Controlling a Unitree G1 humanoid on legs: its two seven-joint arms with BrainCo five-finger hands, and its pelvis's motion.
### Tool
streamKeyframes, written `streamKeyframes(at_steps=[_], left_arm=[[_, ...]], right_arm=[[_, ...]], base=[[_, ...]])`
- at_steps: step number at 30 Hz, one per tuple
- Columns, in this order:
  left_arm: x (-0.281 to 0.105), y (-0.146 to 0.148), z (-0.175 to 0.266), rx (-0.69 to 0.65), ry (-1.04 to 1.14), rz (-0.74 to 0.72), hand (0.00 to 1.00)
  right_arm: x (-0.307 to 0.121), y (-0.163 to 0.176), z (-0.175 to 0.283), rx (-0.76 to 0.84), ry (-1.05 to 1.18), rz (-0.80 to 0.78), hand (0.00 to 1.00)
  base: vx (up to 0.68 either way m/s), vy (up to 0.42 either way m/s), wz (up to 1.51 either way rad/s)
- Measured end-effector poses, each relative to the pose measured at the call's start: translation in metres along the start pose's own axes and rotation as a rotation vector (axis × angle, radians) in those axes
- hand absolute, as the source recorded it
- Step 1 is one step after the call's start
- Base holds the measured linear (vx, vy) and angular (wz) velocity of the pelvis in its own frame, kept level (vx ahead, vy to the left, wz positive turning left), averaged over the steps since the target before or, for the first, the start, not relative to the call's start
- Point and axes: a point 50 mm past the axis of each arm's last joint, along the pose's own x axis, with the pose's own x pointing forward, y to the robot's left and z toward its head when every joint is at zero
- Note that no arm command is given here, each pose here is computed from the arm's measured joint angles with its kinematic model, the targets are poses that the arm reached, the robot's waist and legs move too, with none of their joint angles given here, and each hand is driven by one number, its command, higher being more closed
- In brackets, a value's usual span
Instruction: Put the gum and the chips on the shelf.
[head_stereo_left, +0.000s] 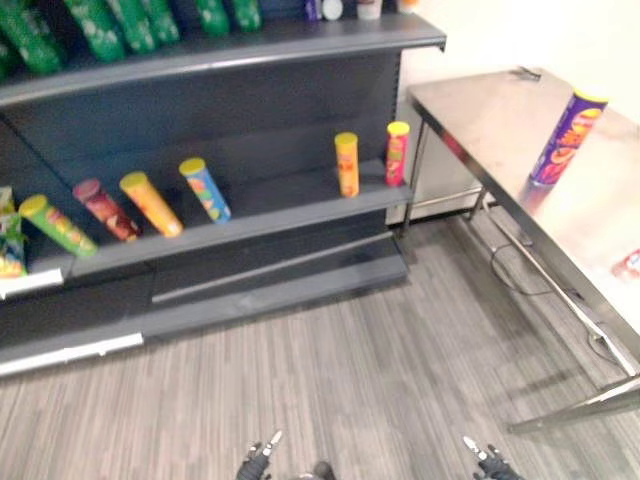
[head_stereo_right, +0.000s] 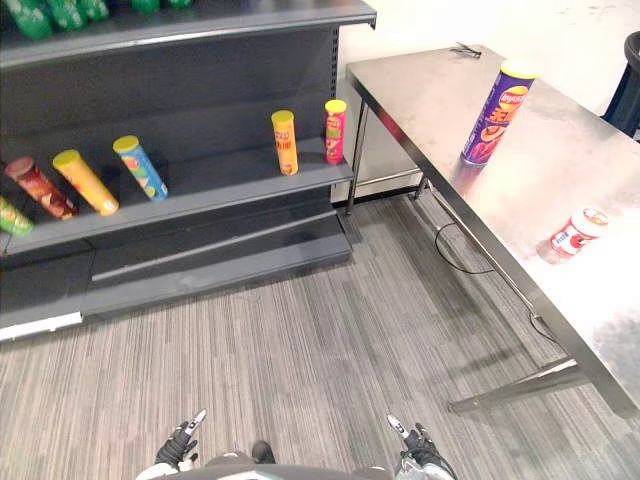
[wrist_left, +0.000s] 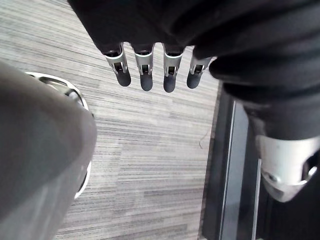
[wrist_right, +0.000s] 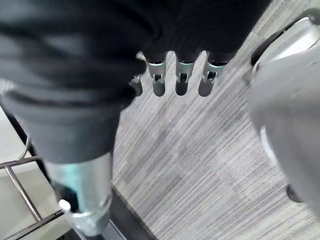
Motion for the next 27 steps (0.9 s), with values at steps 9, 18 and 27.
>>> streamKeyframes(at_steps=[9,18,27], left_arm=[[0.0,-0.003,-0.002,0.007,0.015,-0.011,0.0],[0.002,-0.018,-0.002,0.0,0.038,-0.054,0.0],[0.003,-0.022,-0.003,-0.065,0.041,-0.036,0.0]], right_arm=[[0.006,0.028,0.021,-0.093,-0.079,0.119,0.0],[0.005,0.021,0.021,-0.107,-0.078,0.114,0.0],[0.002,0.002,0.019,-0.054,-0.075,0.058,0.0]], base=[[0.25,-0.034,-0.34],[0.1,-0.08,-0.31],[0.1,-0.018,-0.59]])
